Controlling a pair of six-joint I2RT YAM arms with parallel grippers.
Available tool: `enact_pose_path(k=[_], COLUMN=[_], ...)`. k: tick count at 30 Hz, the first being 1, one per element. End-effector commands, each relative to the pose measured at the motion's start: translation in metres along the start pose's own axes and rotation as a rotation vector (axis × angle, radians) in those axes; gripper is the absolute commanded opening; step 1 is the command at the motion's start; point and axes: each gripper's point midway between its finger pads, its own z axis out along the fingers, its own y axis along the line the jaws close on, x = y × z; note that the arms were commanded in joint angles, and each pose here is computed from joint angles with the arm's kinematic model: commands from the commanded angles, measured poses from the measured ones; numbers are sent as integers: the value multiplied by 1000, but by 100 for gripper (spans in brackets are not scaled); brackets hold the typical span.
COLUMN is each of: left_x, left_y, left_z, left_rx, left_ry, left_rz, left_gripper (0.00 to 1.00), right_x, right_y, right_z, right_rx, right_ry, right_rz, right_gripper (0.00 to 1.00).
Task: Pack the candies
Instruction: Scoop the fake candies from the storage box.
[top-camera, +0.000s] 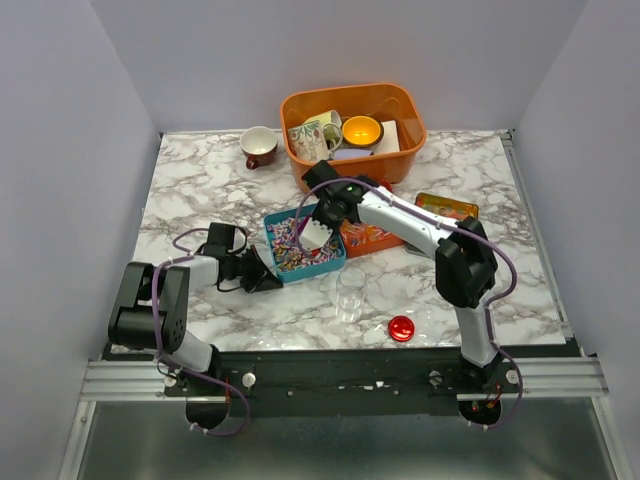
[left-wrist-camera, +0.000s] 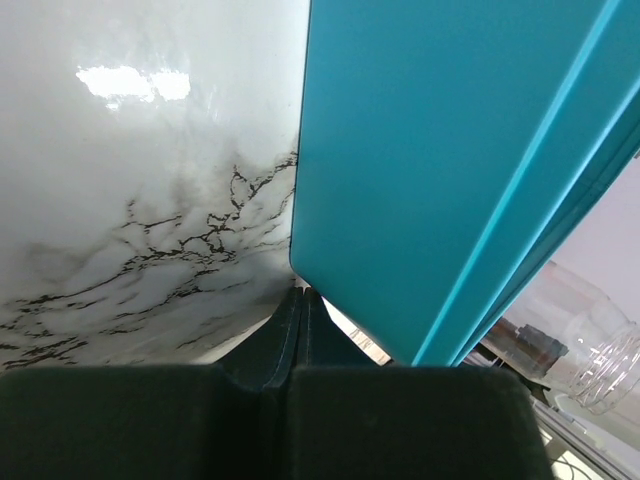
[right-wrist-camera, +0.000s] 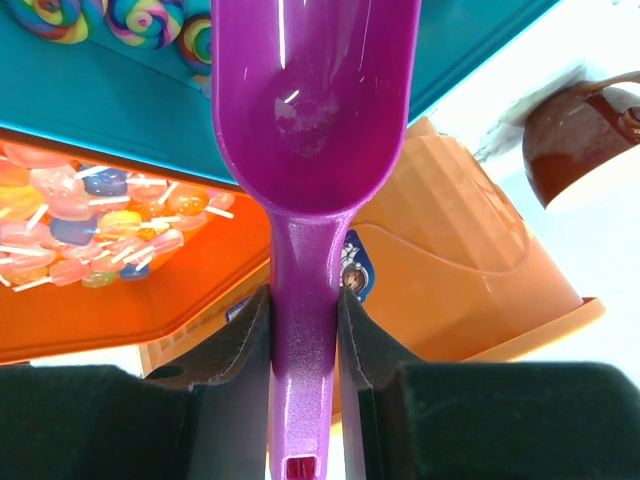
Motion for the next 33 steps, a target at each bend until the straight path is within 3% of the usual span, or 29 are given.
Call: enact_pose_path(k=[1,6,12,16,24,33], left_x=[-36,-33,-29,-27,-34,-44], left_y=[-28,-27,-24,-25,-32,-41], left_z=[5,5,7,6,8,10], left_rx=[81,87,89,94,119,137], left_ry=[-109,-98,-73,-60,-78,-86], left_rz=[91,101,109,130,135,151], left_gripper=[0,0,0,0,0,0], right_x=[-90,-121,-111,-95,-74,-110], right_y=[38,39,24,37,47,34], right_z=[34,42,57,68,77,56], right_rx=[-153,-201,-188,-258,-210,-208], right_ry=[-227,-357,-373,-399,-364,-492], right_rz=[-228,-168,-50,10,-105,-66], right_gripper=[1,1,1,1,1,1])
